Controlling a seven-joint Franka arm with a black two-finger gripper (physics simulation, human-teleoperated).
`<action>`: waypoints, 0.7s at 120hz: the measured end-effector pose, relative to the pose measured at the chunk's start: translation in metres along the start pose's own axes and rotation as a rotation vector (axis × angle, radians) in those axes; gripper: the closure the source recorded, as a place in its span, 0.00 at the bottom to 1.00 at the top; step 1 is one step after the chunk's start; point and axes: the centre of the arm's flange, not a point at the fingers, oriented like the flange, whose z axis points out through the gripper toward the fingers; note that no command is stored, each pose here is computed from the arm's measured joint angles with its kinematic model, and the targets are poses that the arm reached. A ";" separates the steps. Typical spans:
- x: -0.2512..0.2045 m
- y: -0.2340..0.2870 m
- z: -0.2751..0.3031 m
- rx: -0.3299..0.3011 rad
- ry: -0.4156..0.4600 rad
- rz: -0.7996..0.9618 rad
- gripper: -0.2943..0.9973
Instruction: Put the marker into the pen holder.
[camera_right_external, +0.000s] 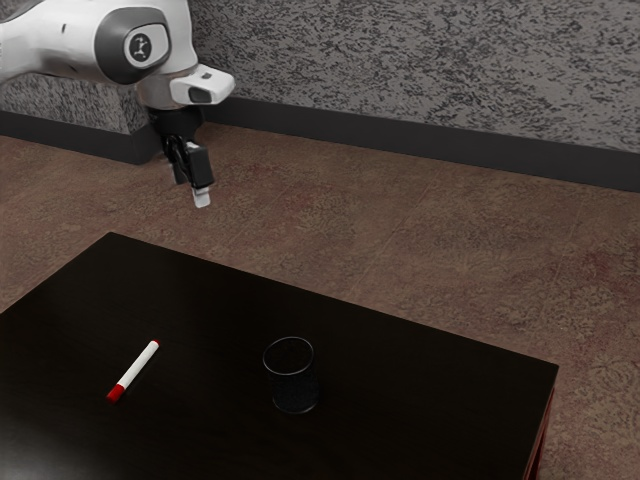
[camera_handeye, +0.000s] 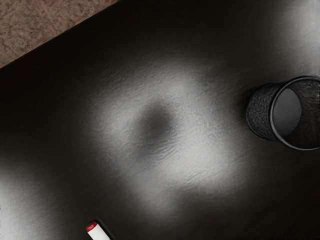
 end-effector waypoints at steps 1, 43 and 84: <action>0.000 0.000 0.000 0.000 0.000 0.004 0.23; -0.019 -0.006 0.062 -0.035 -0.052 0.063 0.23; -0.055 -0.057 0.104 -0.001 0.044 -0.102 0.23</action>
